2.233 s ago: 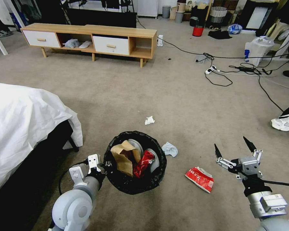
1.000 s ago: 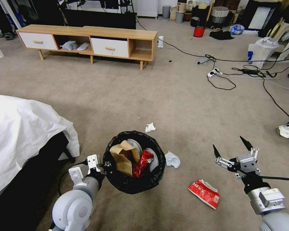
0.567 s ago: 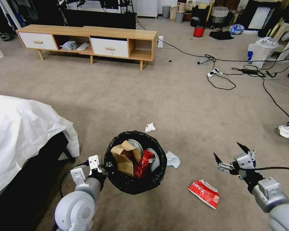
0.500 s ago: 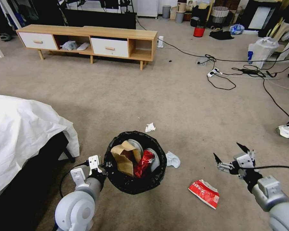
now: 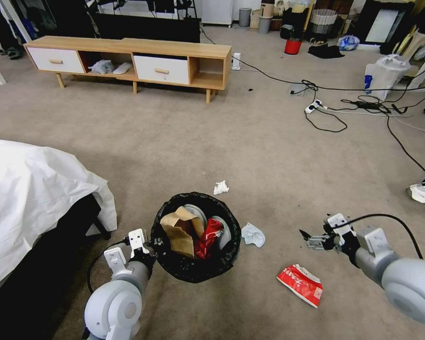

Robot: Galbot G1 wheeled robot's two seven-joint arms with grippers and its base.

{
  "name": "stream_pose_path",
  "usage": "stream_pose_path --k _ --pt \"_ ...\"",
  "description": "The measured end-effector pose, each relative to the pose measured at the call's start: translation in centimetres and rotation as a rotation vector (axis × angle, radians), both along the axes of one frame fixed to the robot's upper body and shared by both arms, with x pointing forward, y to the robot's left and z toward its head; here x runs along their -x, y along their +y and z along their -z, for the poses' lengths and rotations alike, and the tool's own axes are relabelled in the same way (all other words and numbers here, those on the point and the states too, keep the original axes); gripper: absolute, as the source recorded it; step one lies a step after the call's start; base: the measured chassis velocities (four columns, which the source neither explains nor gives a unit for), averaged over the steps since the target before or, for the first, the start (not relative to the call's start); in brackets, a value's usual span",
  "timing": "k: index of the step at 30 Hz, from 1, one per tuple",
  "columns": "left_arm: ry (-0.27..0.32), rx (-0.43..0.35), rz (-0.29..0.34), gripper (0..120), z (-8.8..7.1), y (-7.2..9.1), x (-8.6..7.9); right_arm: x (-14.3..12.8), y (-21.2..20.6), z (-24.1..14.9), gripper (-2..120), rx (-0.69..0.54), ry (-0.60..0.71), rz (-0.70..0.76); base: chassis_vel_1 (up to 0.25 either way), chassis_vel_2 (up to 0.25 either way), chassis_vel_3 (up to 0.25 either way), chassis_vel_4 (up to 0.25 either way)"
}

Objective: Pick up the trash bin, then pick up the garbage from the floor and place it into the trash bin.

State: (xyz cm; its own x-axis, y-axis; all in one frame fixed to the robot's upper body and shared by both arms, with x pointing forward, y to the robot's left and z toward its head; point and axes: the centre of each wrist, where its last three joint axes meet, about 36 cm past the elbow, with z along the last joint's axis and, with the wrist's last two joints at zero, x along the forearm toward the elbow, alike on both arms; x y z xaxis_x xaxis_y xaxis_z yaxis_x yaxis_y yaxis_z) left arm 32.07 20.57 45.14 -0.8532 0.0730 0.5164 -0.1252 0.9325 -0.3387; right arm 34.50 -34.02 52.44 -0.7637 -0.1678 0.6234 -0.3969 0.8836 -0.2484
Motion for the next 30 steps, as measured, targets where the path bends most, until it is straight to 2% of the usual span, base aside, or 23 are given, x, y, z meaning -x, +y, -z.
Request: stream_pose_path --k 11,16,30 --pt "0.010 -0.001 -0.015 2 0.5 0.1 -0.1 -1.1 0.3 -3.5 100 0.018 0.144 -0.067 0.000 0.000 0.000 0.000" --pt "0.010 -0.001 -0.017 2 0.6 0.2 -0.2 -1.7 0.1 -5.2 100 0.055 0.257 -0.106 0.000 0.000 0.000 0.000" --pt "0.009 -0.013 -0.013 2 0.9 0.2 0.2 -2.4 -0.1 -5.2 100 0.115 0.396 -0.142 0.000 0.000 0.000 0.000"
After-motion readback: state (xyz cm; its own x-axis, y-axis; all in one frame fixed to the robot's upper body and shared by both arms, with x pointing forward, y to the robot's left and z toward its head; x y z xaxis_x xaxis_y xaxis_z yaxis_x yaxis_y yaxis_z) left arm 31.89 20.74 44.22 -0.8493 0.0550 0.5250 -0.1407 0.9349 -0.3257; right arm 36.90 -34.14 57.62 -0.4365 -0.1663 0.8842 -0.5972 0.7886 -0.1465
